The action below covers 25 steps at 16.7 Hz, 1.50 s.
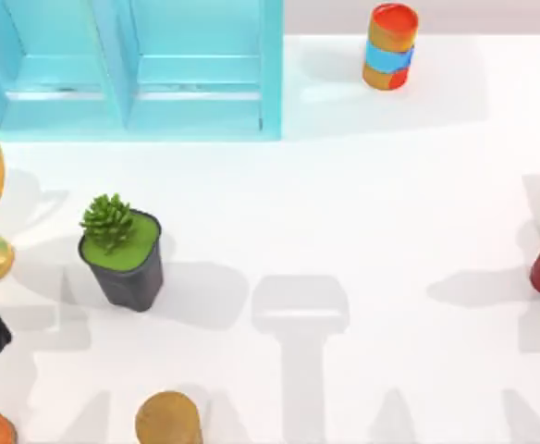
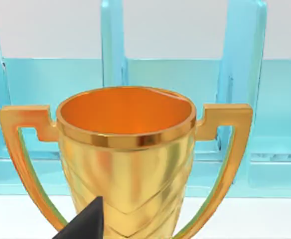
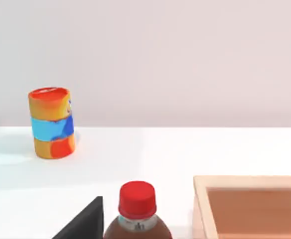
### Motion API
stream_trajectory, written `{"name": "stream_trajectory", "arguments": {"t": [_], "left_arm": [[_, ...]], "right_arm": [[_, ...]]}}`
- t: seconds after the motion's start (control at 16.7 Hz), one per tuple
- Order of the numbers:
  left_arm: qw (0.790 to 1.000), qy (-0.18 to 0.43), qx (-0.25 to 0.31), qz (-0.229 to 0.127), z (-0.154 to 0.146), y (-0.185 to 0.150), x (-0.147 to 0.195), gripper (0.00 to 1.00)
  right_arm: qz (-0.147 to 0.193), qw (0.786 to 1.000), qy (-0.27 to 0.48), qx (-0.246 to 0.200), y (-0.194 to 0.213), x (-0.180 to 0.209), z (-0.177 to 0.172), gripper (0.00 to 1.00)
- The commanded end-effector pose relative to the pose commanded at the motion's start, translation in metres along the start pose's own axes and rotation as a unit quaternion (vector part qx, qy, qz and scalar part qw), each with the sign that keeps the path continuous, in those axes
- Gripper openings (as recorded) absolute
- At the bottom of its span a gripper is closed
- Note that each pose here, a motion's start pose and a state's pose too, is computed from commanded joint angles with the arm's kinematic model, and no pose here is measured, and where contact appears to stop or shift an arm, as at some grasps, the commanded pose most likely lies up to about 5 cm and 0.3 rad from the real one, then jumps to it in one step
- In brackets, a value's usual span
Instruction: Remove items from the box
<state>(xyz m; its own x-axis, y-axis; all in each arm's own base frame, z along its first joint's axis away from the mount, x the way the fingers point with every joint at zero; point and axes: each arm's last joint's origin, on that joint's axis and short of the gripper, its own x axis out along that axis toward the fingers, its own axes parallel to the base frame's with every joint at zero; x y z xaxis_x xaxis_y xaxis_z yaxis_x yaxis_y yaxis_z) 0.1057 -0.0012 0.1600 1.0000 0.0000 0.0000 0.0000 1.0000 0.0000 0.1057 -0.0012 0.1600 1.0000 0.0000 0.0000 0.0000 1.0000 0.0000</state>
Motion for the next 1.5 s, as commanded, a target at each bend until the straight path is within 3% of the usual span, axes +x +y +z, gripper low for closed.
{"name": "stream_trajectory", "arguments": {"t": [0.3, 0.48, 0.66, 0.84, 1.14, 1.32, 1.5], "left_arm": [[1.000, 0.000, 0.000, 0.000, 0.000, 0.000, 0.000, 1.00], [1.000, 0.000, 0.000, 0.000, 0.000, 0.000, 0.000, 1.00], [1.000, 0.000, 0.000, 0.000, 0.000, 0.000, 0.000, 1.00], [1.000, 0.000, 0.000, 0.000, 0.000, 0.000, 0.000, 1.00], [1.000, 0.000, 0.000, 0.000, 0.000, 0.000, 0.000, 1.00], [1.000, 0.000, 0.000, 0.000, 0.000, 0.000, 0.000, 1.00], [1.000, 0.000, 0.000, 0.000, 0.000, 0.000, 0.000, 1.00]], "right_arm": [[-0.012, 0.999, 0.032, -0.011, -0.003, 0.000, 0.010, 1.00], [-0.033, 0.993, 0.110, -0.034, -0.008, 0.005, 0.033, 1.00], [-0.052, 0.971, 0.227, -0.056, -0.018, 0.020, 0.059, 1.00], [-0.060, 0.926, 0.368, -0.064, -0.034, 0.048, 0.079, 1.00], [-0.042, 0.816, 0.575, -0.040, -0.075, 0.103, 0.087, 1.00], [-0.023, 0.758, 0.652, -0.017, -0.102, 0.128, 0.085, 1.00], [-0.007, 0.721, 0.692, 0.001, -0.122, 0.144, 0.083, 1.00]]}}
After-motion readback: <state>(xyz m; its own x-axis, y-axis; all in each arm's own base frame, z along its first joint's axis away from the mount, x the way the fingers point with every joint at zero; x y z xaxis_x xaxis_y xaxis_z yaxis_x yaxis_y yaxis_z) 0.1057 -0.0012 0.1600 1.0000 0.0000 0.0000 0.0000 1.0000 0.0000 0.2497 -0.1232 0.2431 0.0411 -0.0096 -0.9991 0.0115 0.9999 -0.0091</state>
